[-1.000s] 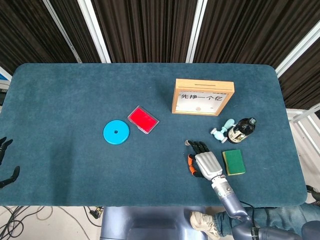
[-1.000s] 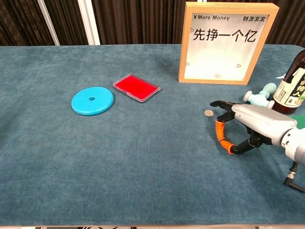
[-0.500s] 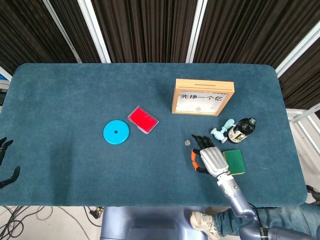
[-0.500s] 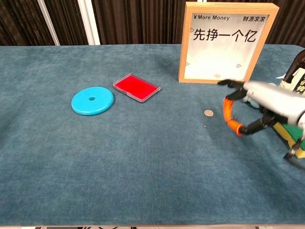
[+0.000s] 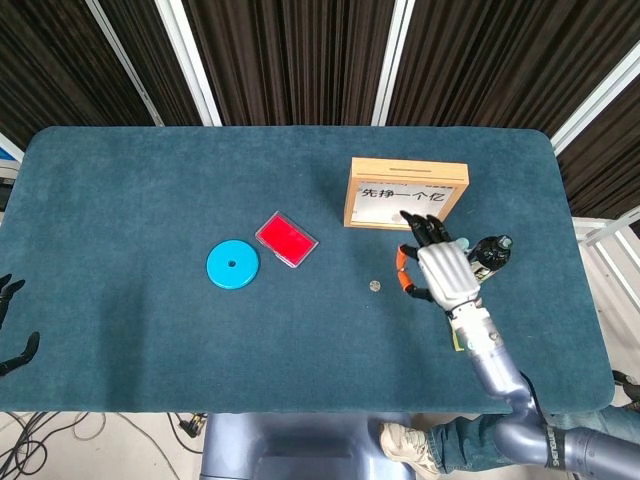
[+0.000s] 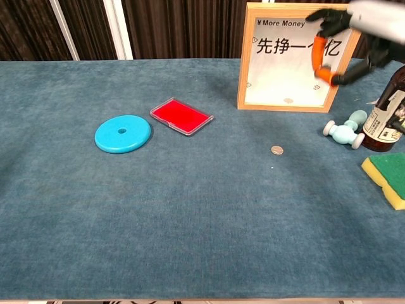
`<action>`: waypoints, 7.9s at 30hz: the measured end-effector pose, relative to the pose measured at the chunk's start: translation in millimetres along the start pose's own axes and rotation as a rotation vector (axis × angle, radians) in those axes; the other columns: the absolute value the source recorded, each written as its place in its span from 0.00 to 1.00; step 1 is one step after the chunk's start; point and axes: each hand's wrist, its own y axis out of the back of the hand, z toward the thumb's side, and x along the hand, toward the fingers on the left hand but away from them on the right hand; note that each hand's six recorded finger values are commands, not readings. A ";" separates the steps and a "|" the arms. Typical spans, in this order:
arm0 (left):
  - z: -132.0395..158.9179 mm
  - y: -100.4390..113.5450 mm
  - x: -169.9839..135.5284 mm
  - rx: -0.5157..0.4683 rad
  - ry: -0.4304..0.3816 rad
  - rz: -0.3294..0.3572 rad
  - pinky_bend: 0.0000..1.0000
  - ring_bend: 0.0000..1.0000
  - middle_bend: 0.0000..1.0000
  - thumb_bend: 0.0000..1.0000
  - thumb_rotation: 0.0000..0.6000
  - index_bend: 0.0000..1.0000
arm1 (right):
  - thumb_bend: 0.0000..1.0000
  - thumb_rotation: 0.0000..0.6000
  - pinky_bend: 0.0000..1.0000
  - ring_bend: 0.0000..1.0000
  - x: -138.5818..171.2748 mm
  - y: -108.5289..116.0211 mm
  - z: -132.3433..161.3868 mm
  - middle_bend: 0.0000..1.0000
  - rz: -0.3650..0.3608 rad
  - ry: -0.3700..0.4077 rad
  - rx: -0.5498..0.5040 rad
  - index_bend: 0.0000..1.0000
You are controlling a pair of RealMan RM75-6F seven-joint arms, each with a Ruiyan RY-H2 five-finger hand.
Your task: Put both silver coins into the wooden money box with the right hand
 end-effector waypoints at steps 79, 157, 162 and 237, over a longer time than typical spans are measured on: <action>-23.0 -10.8 9.1 0.001 0.181 -0.060 0.00 0.00 0.00 0.39 1.00 0.13 | 0.51 1.00 0.00 0.00 -168.4 86.7 -19.3 0.02 0.101 -0.253 0.194 0.70; -24.4 -10.6 9.3 -0.011 0.194 -0.067 0.00 0.00 0.00 0.40 1.00 0.12 | 0.51 1.00 0.00 0.00 -134.6 103.4 -5.1 0.02 -0.021 -0.179 0.183 0.44; -24.8 -11.0 9.4 -0.015 0.199 -0.070 0.00 0.00 0.00 0.40 1.00 0.12 | 0.51 1.00 0.00 0.00 -103.0 101.9 -7.2 0.02 -0.068 -0.135 0.181 0.42; -26.2 -11.2 8.0 -0.036 0.222 -0.099 0.00 0.00 0.00 0.40 1.00 0.10 | 0.51 1.00 0.00 0.00 -8.7 -163.7 -36.9 0.02 0.110 -0.011 0.020 0.45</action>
